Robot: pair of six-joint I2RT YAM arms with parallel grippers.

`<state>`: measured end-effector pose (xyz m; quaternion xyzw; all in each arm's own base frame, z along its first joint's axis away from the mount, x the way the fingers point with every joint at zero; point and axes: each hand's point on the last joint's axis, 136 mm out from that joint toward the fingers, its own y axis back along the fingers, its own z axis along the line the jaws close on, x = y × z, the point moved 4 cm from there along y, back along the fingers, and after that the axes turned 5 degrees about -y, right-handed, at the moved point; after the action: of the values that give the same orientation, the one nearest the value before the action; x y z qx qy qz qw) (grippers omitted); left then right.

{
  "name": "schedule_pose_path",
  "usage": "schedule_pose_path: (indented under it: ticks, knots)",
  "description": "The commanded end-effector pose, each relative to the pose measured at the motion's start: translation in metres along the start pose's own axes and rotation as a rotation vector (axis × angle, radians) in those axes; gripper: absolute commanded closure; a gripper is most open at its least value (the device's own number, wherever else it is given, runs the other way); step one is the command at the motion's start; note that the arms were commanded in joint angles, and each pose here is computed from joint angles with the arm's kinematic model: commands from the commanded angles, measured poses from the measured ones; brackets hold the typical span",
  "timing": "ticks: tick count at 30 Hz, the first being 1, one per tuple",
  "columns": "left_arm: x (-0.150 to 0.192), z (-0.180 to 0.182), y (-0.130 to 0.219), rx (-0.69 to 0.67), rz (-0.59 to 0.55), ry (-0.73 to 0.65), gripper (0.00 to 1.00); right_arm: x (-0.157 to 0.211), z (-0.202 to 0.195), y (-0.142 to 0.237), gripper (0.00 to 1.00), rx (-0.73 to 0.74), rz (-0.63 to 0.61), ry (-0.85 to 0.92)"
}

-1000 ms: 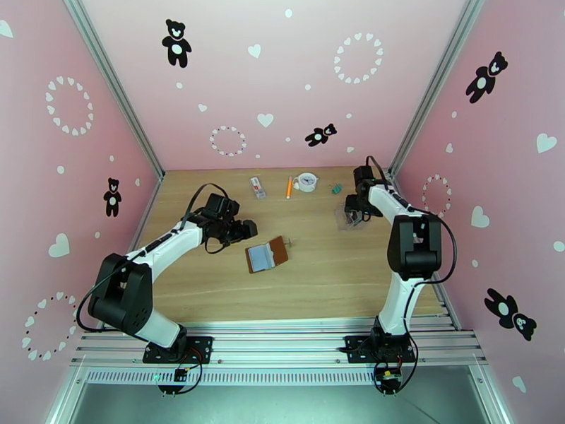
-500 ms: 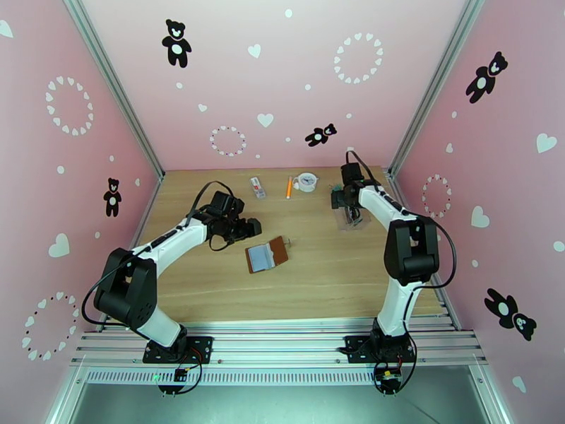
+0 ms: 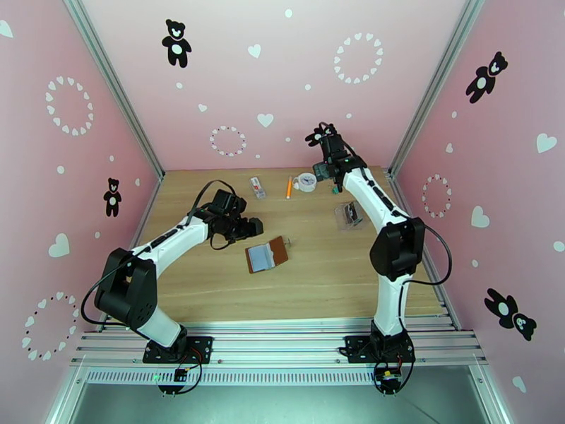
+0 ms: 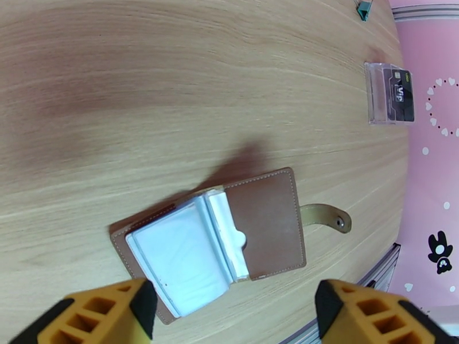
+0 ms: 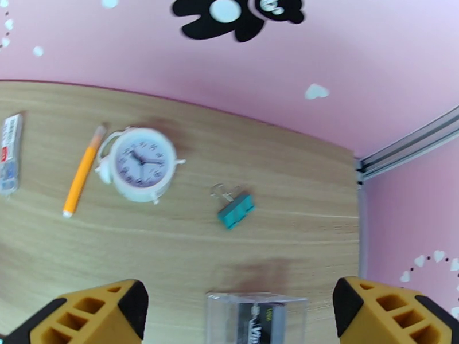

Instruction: Put the credit cards into the card holder

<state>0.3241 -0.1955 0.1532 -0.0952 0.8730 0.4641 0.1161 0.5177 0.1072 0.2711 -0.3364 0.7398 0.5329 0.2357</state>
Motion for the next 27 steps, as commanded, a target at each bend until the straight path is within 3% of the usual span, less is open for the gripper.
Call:
schedule_pose_path:
  ticks: [1,13,18,20,27]
  knots:
    - [-0.002,-0.002,-0.001,-0.015,0.015,-0.020,0.22,0.007,-0.011,-0.010,0.10,0.083,0.066,0.038]
    - [-0.005,-0.004,0.000,-0.023,0.007,-0.026,0.22,-0.033,-0.037,0.006,0.12,0.140,-0.058,0.030]
    - [-0.004,-0.005,-0.001,-0.023,0.006,-0.020,0.22,-0.036,-0.043,0.017,0.11,0.086,-0.066,-0.014]
    - [-0.004,-0.005,-0.001,-0.022,0.005,-0.017,0.22,-0.038,-0.044,0.021,0.01,0.073,-0.084,-0.021]
    - [-0.004,-0.006,0.001,-0.023,0.004,-0.031,0.22,-0.044,-0.046,0.031,0.01,0.065,-0.113,-0.023]
